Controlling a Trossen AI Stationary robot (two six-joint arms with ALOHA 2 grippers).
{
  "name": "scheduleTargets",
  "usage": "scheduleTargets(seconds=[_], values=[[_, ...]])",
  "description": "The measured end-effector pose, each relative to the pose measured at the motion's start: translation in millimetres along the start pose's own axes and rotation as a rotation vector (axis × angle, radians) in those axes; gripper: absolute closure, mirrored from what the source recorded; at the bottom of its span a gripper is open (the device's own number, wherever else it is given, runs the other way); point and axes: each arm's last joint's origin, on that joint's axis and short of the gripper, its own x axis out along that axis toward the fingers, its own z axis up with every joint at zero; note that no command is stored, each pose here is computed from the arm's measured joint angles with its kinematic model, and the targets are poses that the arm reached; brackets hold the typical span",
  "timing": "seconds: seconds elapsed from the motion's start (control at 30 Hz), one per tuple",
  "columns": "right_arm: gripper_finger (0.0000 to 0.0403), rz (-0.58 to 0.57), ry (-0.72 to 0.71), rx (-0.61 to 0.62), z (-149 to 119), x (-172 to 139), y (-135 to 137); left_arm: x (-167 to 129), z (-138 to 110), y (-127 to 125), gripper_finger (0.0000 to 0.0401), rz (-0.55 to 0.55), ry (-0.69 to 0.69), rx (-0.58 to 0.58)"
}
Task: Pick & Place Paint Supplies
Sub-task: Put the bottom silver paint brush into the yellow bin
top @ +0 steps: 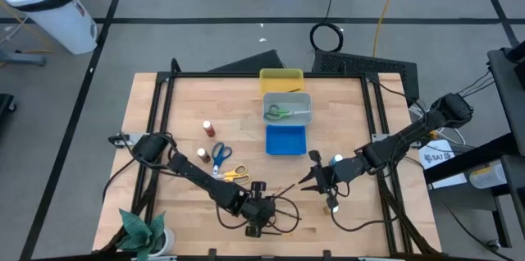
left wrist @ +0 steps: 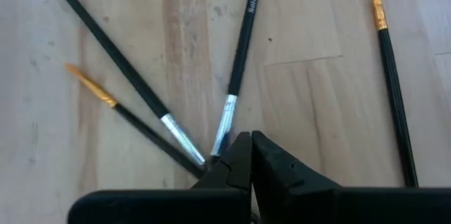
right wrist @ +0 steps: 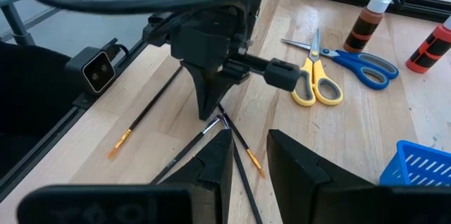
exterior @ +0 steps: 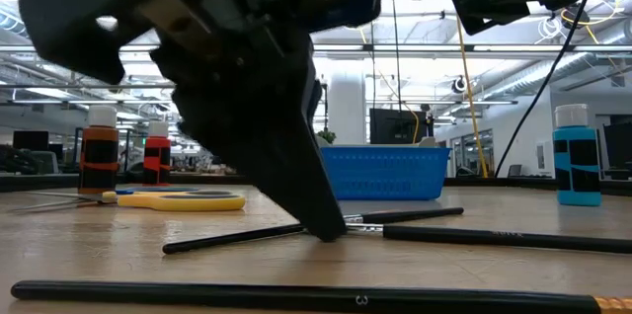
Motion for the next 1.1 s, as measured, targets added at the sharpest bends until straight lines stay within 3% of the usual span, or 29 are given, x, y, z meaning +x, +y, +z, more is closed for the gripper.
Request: scheduleTargets(seconds=[1.1], values=[[0.0328,0.000,0.015,-0.002,-9.2,0.6,-0.4,-12.6,8.2,9.6,0.0396,0.024,-0.015,0.085]])
